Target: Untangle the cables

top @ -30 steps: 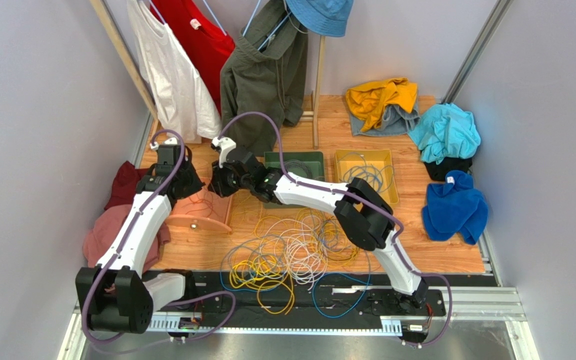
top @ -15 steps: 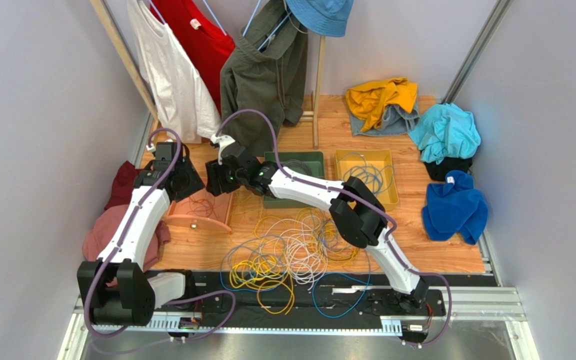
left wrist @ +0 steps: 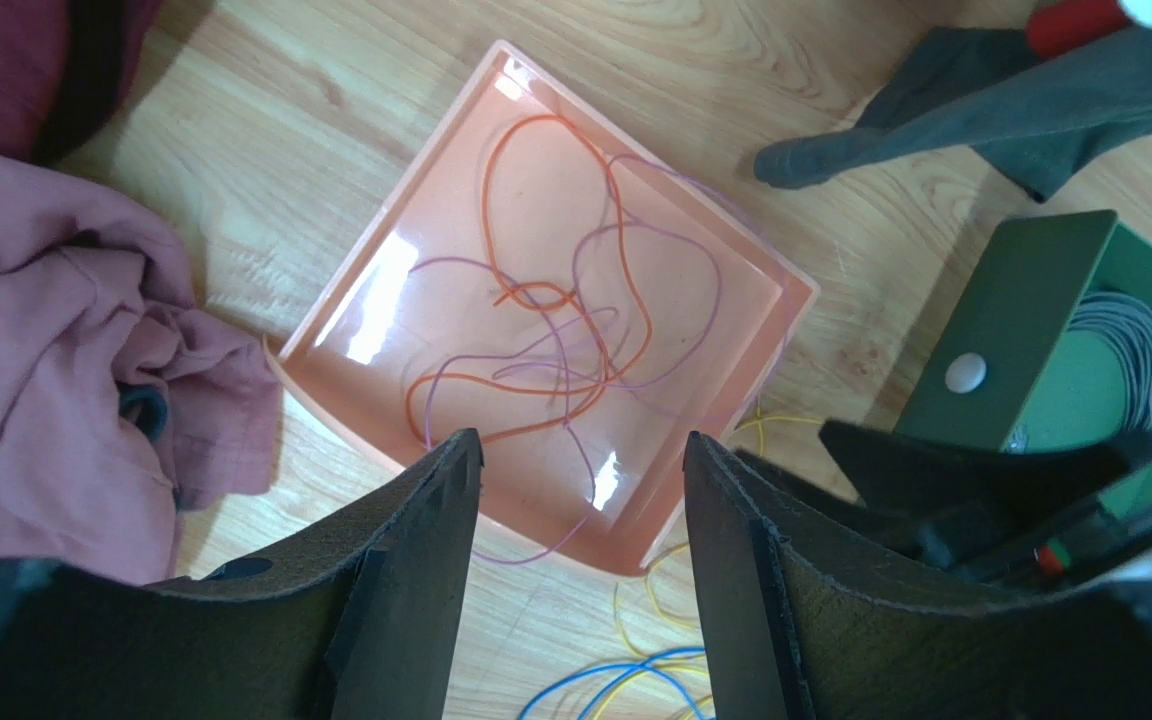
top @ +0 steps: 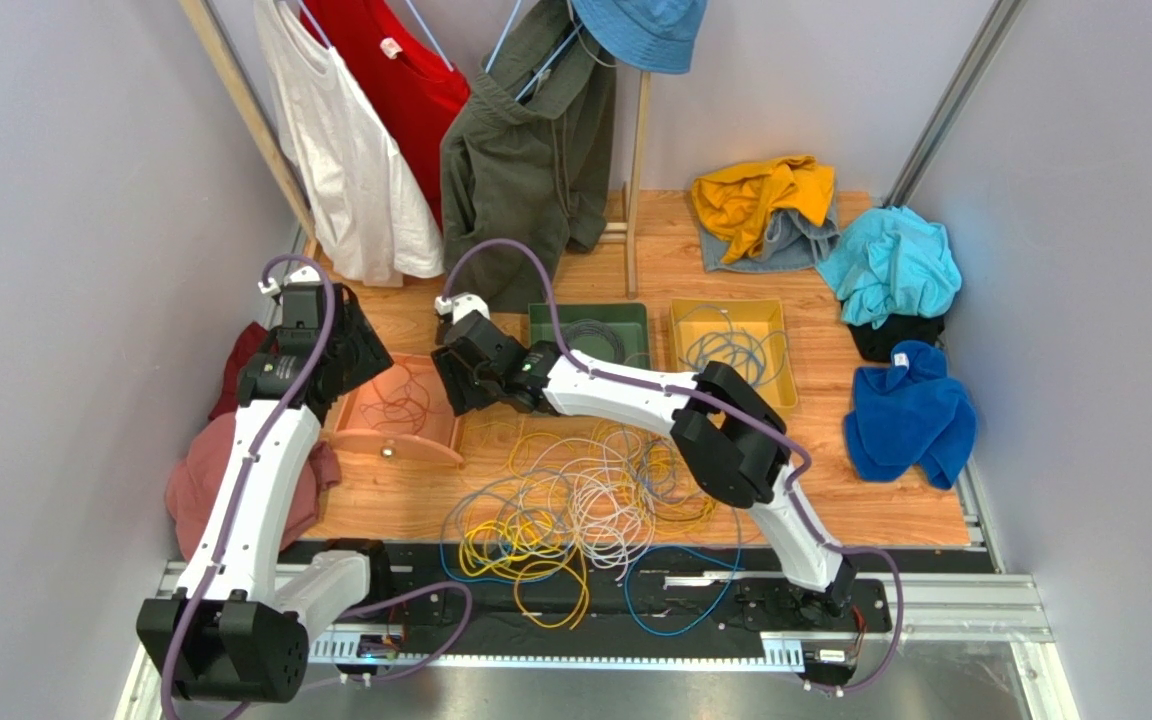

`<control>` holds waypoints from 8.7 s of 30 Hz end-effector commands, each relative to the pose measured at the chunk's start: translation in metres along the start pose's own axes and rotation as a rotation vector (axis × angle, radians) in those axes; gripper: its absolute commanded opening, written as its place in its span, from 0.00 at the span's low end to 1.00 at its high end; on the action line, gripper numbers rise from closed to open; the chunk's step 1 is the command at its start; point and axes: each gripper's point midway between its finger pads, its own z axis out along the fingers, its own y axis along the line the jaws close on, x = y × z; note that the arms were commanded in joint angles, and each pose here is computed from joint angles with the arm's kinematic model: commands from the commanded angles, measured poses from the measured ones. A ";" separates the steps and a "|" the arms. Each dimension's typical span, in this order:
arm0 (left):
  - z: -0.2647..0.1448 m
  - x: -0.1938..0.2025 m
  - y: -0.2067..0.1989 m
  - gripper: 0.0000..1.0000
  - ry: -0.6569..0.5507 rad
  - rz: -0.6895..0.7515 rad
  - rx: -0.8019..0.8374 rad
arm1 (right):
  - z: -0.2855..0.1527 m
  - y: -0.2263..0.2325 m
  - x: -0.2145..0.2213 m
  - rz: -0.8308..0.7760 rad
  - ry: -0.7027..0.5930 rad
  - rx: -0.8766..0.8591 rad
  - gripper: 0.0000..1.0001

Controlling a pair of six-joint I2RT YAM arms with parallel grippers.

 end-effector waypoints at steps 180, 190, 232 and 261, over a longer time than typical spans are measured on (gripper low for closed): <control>-0.192 0.050 -0.121 0.00 -0.232 0.465 0.703 | -0.313 0.052 -0.080 -0.027 -0.447 -0.187 0.00; -0.123 0.040 -0.085 0.00 -0.205 0.353 0.500 | -0.212 0.089 -0.105 -0.084 -0.387 -0.219 0.00; 0.015 -0.028 0.025 0.00 -0.233 -0.188 0.081 | -0.045 0.116 -0.128 -0.077 -0.460 -0.594 0.00; 0.016 0.003 0.044 0.56 -0.070 -0.267 -0.057 | -0.025 0.074 -0.022 -0.304 -0.154 -0.183 0.58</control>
